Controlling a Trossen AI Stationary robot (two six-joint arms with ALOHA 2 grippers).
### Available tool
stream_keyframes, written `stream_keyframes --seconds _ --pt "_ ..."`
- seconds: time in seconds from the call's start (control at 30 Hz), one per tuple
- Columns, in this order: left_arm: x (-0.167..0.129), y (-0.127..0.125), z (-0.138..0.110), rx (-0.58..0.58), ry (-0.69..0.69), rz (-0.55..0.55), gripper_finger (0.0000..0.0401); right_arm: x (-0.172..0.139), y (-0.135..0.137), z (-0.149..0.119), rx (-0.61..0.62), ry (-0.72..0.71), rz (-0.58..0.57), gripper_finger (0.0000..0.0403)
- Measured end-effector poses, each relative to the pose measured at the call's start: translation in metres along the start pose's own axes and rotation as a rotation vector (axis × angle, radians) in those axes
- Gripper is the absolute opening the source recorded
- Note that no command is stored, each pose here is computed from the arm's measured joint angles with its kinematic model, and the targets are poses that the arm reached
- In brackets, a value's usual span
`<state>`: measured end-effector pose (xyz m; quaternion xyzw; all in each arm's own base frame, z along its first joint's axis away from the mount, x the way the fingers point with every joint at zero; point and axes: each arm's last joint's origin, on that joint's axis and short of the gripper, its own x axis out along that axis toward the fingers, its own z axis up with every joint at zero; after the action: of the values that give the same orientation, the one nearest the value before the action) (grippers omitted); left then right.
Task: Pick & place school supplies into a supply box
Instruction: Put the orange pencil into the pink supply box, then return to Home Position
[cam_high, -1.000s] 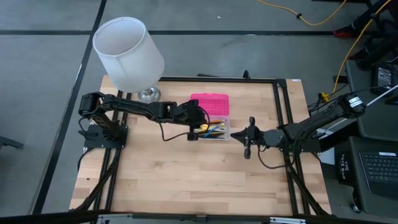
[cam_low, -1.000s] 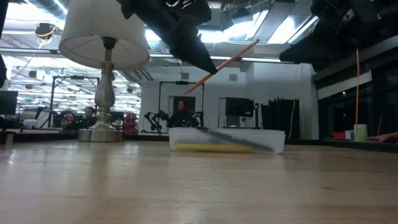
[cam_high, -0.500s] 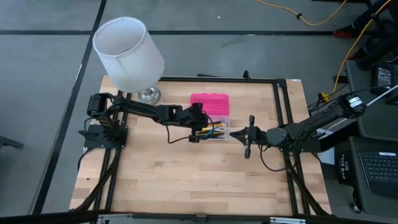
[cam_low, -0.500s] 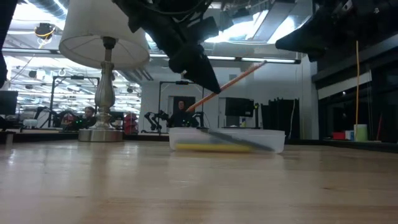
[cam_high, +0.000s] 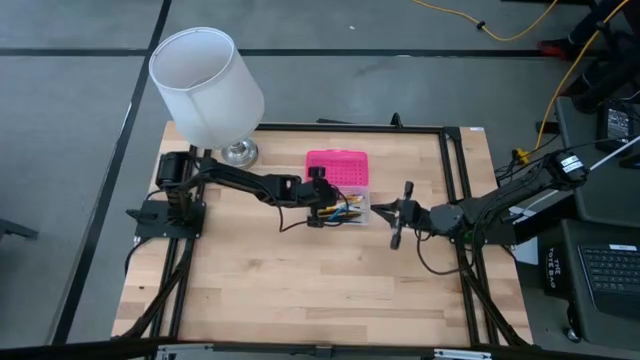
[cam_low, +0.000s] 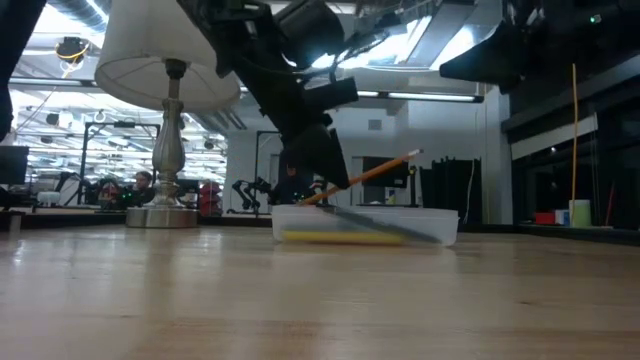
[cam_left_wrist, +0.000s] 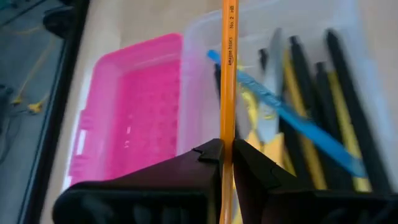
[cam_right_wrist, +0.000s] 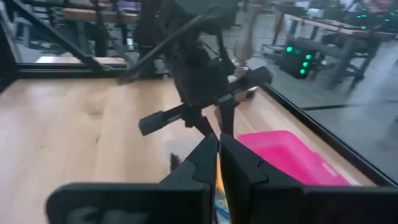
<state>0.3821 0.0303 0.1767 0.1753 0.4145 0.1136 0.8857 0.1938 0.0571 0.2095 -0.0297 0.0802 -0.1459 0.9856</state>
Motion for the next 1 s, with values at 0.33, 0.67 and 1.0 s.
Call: stream_keyframes --seconds 0.33,0.67,1.0 --pt "0.0034 -0.0012 -0.002 0.04 0.017 0.017 0.0017 0.0 -0.0004 -0.0002 -0.016 0.001 -0.013 0.0026" --pt "0.0034 -0.0032 -0.0025 0.041 0.01 -0.044 0.0024 0.0 -0.0004 -0.0002 -0.017 0.002 -0.013 0.0026" --pt "0.0034 -0.0032 -0.0027 0.064 0.013 -0.042 0.0064 0.0 -0.0004 -0.0002 -0.017 0.002 -0.013 0.0026"
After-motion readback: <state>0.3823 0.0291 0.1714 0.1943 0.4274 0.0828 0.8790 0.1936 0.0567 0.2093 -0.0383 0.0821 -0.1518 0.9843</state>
